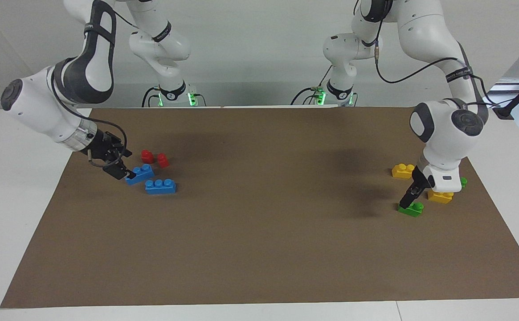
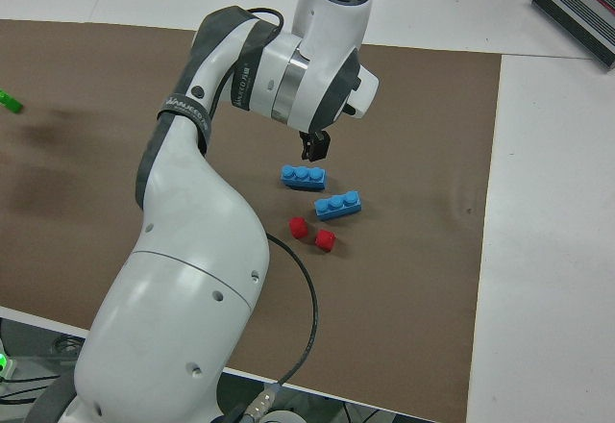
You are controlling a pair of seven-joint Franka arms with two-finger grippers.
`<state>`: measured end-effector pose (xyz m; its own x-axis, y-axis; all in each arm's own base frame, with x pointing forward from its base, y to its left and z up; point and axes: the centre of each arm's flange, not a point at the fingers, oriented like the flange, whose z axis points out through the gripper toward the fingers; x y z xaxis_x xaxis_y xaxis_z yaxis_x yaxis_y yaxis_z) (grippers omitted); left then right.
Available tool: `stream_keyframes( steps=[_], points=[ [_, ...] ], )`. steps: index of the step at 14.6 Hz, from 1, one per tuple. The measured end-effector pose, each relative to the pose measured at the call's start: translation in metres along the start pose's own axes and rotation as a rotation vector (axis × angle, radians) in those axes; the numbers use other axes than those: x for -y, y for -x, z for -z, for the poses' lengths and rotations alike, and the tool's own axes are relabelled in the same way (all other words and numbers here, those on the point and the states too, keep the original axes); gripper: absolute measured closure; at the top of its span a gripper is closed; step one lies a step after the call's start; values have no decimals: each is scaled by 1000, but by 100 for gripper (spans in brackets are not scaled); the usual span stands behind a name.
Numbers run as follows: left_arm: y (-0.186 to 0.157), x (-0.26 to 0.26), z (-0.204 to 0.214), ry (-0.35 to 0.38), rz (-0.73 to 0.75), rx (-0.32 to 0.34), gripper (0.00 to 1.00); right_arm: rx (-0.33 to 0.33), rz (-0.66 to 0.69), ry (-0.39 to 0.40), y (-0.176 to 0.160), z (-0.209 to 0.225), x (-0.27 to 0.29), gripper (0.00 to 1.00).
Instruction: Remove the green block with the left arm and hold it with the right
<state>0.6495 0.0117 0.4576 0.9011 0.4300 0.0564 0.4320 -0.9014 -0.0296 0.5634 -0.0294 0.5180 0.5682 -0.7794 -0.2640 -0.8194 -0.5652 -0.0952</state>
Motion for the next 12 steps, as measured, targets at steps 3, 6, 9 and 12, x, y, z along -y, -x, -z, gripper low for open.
stream_keyframes(
  steps=[3, 6, 9, 12],
  points=[
    [7, 6, 38, -6, -171, 9, 0, -83, 191, 44, 51, 41, 4, 0],
    [18, 13, 74, -23, -276, 56, 0, -129, 414, 76, 75, 77, 0, 0],
    [37, 22, 122, -26, -374, 81, 0, -189, 651, 131, 71, 100, -6, 0],
    [62, 31, 159, -24, -411, 90, 0, -213, 790, 180, 61, 107, -11, 0]
  ],
)
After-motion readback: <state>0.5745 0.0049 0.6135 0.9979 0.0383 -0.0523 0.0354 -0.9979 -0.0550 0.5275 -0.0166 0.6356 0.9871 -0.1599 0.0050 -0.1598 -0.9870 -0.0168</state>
